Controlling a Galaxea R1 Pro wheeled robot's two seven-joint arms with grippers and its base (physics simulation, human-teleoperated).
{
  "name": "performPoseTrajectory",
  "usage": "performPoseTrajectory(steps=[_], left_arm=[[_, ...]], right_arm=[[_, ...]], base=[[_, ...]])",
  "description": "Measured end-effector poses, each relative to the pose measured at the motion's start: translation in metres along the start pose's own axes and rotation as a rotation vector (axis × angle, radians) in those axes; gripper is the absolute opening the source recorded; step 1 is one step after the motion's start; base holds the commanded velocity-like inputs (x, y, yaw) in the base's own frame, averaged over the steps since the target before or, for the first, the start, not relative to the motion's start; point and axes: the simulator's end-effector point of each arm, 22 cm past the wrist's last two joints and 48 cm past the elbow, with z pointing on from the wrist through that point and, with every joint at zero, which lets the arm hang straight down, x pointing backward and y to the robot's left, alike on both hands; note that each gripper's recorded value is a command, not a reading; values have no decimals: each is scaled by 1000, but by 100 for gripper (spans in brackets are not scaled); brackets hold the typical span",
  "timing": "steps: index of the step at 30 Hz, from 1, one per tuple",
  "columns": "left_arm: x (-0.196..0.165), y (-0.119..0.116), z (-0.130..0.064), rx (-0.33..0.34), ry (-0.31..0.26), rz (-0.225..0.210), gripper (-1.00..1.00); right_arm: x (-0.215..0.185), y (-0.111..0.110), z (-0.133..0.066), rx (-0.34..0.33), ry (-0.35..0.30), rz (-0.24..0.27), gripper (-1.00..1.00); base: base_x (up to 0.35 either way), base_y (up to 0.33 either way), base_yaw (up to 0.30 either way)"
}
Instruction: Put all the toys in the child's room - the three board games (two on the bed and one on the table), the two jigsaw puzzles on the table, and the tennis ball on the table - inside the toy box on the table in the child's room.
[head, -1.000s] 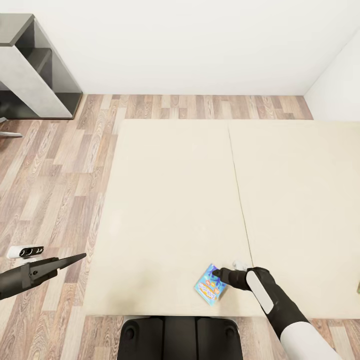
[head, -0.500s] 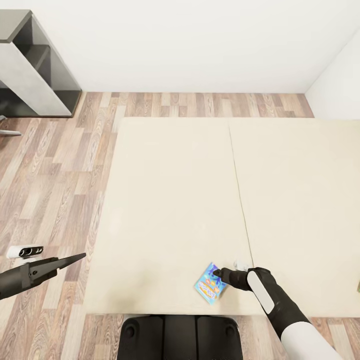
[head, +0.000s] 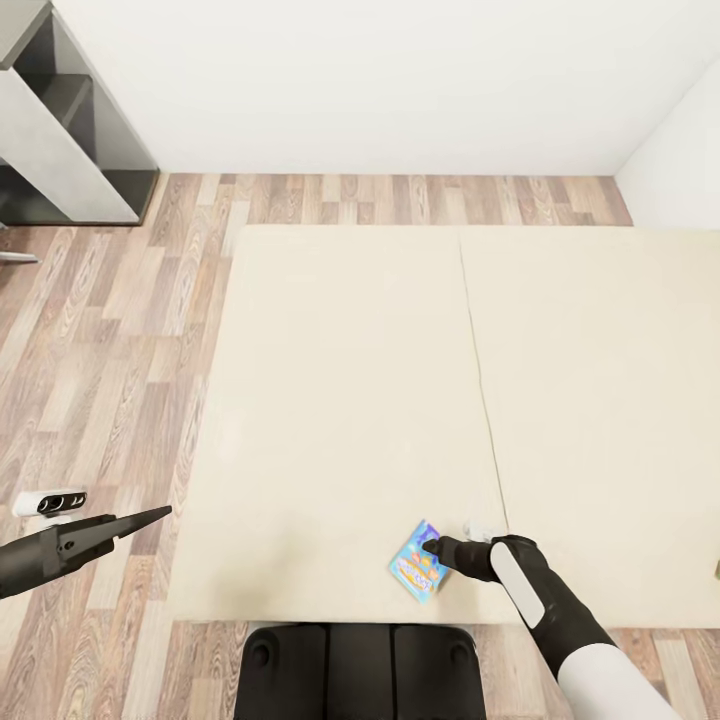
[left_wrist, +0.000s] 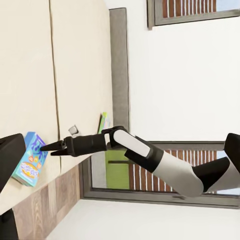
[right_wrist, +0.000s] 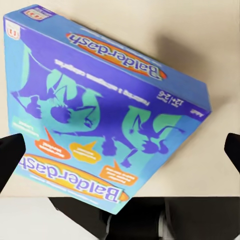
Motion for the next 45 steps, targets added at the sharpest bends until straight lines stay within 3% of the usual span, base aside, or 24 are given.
performPoseTrajectory(steps=[45], left_arm=[[12,28,1,-24,14,-61,100]], right_arm=[[23,-10,23,10,55,16,100]], base=[[0,0,0]])
